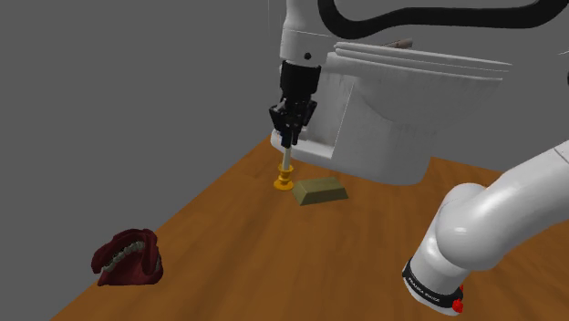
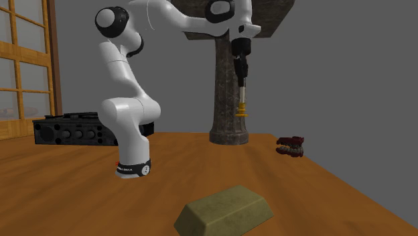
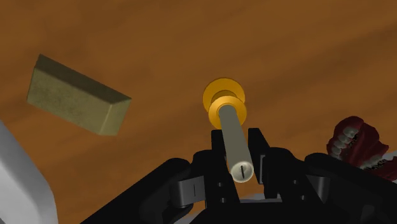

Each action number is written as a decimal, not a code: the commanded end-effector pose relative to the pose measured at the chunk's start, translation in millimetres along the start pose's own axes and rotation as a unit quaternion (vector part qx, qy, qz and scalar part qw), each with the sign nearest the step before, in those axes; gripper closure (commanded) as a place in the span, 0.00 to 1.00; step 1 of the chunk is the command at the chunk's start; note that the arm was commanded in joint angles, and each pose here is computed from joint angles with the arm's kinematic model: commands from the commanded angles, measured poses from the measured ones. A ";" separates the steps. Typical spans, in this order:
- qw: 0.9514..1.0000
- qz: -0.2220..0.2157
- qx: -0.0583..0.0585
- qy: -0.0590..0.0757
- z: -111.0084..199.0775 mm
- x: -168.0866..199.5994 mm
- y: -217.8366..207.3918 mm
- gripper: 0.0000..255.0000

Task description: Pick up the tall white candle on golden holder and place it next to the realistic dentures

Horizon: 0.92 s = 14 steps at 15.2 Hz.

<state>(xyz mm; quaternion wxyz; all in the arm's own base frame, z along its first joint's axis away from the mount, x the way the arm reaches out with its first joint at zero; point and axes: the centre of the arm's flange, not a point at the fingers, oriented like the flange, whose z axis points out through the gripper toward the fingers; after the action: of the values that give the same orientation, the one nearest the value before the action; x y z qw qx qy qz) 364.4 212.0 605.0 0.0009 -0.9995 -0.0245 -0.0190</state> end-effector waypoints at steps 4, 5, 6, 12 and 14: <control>1.000 0.001 0.001 0.000 -1.7 14.2 -65.9 1.00; 1.000 0.001 0.001 0.000 -1.7 17.3 -78.8 1.00; 1.000 0.001 0.001 0.000 -1.6 20.4 -91.6 1.00; 1.000 0.001 0.001 0.000 -1.4 39.0 -168.6 1.00; 1.000 0.001 0.001 0.000 -1.3 45.2 -194.2 1.00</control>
<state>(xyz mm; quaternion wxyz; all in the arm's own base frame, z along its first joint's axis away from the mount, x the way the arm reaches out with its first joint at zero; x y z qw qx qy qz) 397.5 392.6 609.7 0.0005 -0.9995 -0.0258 -0.0189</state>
